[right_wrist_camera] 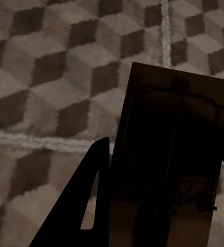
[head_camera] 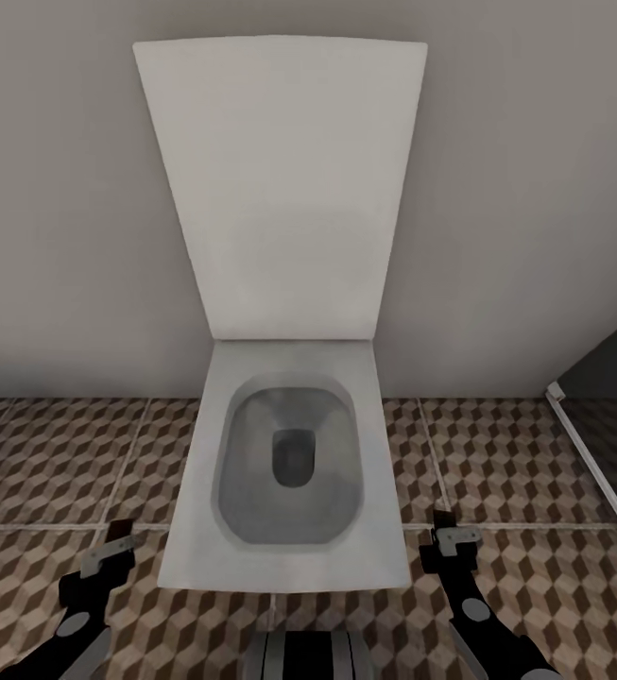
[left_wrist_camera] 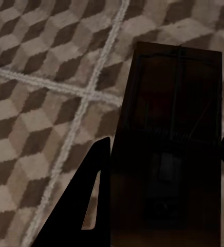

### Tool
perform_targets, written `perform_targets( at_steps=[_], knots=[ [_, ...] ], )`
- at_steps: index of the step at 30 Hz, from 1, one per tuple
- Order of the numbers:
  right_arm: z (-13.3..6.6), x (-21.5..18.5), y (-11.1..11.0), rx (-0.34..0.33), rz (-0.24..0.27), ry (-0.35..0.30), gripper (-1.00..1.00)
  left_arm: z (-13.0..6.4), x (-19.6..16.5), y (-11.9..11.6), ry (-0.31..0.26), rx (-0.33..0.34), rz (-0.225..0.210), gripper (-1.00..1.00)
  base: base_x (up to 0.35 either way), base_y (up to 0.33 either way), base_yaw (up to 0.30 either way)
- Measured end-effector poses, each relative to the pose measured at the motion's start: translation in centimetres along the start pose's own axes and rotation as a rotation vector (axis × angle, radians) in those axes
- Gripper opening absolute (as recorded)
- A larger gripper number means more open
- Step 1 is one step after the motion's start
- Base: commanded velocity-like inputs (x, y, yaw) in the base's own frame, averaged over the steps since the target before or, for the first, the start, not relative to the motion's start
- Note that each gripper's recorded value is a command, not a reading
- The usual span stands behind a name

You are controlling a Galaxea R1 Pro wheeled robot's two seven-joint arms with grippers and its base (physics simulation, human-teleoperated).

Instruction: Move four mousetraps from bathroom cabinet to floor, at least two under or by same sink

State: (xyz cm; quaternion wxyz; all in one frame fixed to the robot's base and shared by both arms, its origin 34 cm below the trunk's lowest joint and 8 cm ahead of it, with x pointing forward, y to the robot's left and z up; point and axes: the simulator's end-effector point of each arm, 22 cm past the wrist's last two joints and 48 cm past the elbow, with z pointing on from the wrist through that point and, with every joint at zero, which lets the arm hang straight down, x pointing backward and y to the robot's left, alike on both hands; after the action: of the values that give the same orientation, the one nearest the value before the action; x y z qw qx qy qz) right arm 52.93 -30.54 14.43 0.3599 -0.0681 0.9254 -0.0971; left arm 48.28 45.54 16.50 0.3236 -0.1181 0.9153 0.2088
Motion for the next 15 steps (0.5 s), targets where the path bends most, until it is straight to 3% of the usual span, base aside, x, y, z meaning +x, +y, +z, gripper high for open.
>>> perform_targets(
  at_steps=[15],
  knots=[
    [0.3,1.6,0.4,-0.006,-0.004,0.027,-1.00,0.4,1.4,0.3,0.026,-0.012,-0.002,-1.00,0.000,0.000,0.000]
  ],
)
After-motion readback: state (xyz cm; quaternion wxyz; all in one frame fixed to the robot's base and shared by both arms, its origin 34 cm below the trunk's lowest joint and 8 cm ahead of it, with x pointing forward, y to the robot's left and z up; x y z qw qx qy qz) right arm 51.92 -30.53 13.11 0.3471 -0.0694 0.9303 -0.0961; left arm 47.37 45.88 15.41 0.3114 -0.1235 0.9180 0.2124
